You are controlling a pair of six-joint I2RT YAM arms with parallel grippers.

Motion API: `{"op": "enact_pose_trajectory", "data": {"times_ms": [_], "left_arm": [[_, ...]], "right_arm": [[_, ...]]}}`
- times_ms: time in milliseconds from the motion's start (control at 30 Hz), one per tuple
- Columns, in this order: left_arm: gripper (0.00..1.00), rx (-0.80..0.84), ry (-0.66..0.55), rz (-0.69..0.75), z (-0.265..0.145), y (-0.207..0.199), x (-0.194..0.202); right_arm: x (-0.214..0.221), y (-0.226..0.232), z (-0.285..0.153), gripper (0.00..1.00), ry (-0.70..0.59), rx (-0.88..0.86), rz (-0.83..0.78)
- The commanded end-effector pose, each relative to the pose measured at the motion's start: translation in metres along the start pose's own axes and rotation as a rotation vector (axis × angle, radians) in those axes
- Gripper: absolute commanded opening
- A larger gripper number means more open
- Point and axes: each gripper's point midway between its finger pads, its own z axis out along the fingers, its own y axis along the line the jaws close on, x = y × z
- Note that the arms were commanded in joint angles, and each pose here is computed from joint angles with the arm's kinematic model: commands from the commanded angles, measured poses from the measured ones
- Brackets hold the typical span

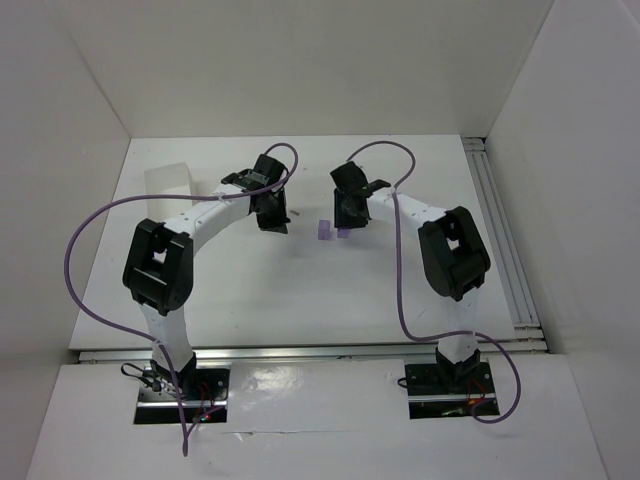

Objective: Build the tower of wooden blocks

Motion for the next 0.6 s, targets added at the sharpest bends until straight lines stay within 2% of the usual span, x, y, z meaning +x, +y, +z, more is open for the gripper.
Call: {"op": "enact_pose_trajectory", "data": {"times_ms": [0, 133, 300, 567], "left_arm": [[0.03, 0.015, -0.049, 0.013, -0.016, -0.003, -0.010], [0.03, 0.028, -0.052, 0.014, -0.016, -0.006, -0.011], [0.03, 0.028, -0.052, 0.014, -0.016, -0.006, -0.011], [0.03, 0.036, -0.047, 0.014, -0.016, -0.007, -0.011]], "right_arm": [[-0.008, 0.016, -0.001, 0.42, -0.036, -0.030, -0.001], [-0.008, 0.016, -0.001, 0.45, -0.036, -0.030, -0.002], [-0.010, 0.016, -0.003, 0.58, -0.036, -0.030, -0.002], [-0.024, 0.010, -0.009, 0.58, -0.073, 0.019, -0.007]]}}
